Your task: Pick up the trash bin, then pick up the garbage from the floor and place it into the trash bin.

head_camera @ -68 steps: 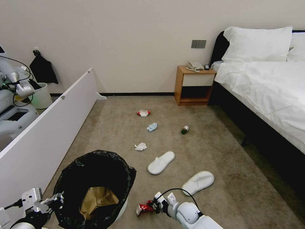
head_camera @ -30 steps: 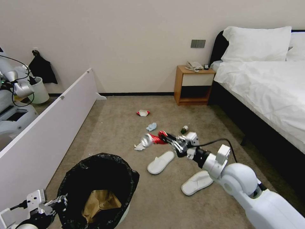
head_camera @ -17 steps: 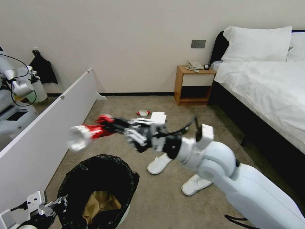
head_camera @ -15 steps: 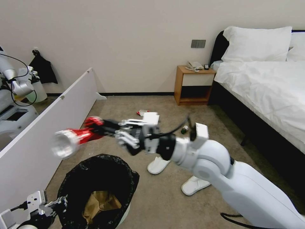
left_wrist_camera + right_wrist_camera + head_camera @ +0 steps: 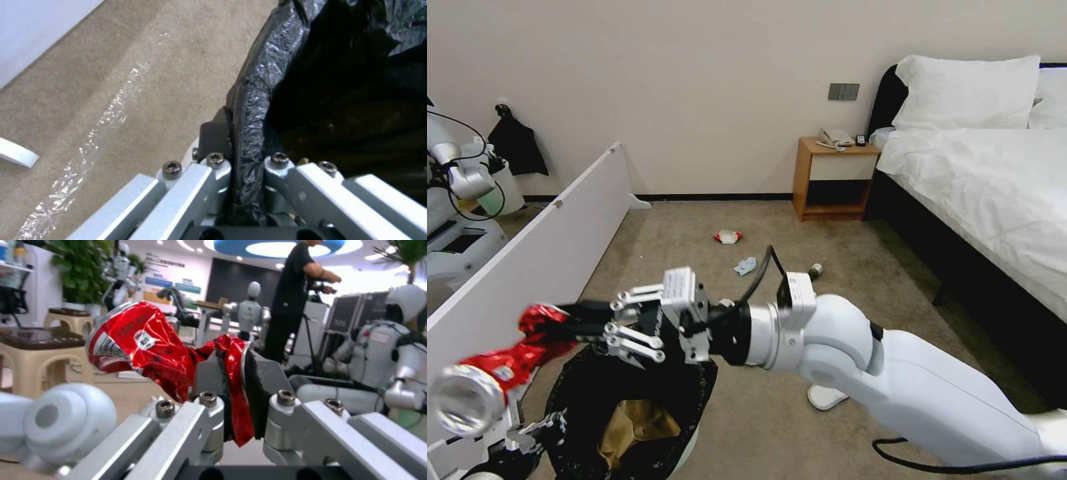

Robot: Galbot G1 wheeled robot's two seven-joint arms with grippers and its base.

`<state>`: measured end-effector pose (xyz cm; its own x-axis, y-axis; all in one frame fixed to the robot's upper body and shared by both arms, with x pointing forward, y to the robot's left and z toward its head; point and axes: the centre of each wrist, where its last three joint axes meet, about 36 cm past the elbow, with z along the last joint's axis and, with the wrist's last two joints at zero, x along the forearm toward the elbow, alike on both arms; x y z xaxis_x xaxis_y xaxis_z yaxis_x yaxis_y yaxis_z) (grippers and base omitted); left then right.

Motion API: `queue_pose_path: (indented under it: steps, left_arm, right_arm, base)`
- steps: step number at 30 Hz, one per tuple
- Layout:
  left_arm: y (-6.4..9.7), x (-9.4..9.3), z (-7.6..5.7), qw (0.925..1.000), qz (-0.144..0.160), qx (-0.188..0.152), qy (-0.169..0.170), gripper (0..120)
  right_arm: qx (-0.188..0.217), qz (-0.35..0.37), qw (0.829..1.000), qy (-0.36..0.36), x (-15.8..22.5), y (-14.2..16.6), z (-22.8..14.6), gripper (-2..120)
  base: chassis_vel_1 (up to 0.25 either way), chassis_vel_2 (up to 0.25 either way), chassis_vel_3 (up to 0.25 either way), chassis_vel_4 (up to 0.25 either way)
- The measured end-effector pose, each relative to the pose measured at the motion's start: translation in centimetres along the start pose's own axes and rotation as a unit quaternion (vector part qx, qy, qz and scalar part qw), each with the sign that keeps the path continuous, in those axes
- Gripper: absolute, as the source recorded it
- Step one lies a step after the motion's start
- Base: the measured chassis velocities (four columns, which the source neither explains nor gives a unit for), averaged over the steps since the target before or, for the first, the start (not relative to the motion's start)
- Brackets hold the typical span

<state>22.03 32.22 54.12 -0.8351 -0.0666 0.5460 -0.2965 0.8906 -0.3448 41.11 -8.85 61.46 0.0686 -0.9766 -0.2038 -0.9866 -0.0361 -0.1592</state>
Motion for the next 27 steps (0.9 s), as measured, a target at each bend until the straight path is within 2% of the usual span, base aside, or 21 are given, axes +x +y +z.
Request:
queue_pose_path:
  steps: [13,27]
  left_arm:
    - [0.0,0.0,-0.1,1.0000,-0.002,-0.003,0.000,2]
    - [0.0,0.0,-0.1,1.0000,0.000,-0.004,0.000,2]
  right_arm:
    - [-0.009,0.040,0.999,0.020,4.0,1.7,1.0,7]
    - [0.001,0.064,0.997,0.041,5.8,1.9,1.5,7]
  base:
    - [0.000,0.000,0.000,0.000]
    - [0.000,0.000,0.000,0.000]
